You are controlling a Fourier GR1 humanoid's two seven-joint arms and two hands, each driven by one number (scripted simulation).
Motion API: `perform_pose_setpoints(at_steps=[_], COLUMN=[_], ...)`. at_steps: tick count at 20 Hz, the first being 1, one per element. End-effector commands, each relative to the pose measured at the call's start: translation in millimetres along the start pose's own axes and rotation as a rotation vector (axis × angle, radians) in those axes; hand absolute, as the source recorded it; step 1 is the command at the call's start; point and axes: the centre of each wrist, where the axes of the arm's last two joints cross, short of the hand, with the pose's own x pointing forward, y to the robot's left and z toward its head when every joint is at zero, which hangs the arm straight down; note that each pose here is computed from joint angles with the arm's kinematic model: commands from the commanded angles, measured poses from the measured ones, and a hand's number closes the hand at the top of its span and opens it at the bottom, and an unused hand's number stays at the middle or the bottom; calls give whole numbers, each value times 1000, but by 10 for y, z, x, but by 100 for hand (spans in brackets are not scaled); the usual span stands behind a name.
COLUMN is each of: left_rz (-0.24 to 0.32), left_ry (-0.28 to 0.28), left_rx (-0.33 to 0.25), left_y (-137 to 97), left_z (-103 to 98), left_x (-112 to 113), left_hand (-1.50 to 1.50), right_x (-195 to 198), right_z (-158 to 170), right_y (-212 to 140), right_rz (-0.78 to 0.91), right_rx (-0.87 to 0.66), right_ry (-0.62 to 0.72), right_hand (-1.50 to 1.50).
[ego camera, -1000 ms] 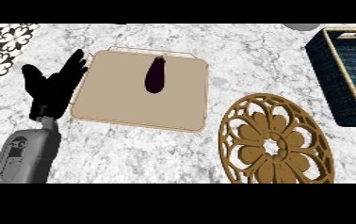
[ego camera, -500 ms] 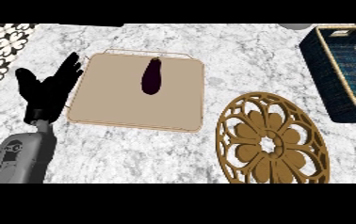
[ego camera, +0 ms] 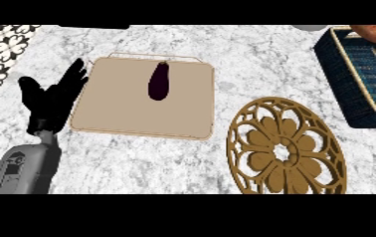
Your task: Pick the sweet potato from the placemat and place it in the basket
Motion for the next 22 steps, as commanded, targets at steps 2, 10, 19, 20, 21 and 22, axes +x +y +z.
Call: perform_pose_setpoints(at_steps=[2,10,19,20,21,22], left_rz=[-4,1,12,4,5,20], left_ry=[-8,3,53,56,58,62], left_rx=[2,27,62,87,88,85], left_y=[189,118,170,254,313,411], left_z=[33,29,171,209,163,209], left_x=[39,92,-213,-162,-178,-146], left_hand=[0,0,0,0,0,0], right_x=[26,104,-94,-199,-284,-318], right_z=[239,-242,53,190,255,326], right_y=[63,-337,-572,-516,-528,-583], right_rz=[-110,-376,-530,-535,-516,-487], right_rx=[-5,-190,-224,-189,-173,-145], right_ry=[113,234,323,325,334,329], right_hand=[-150,-150,-150,-150,-150,-150])
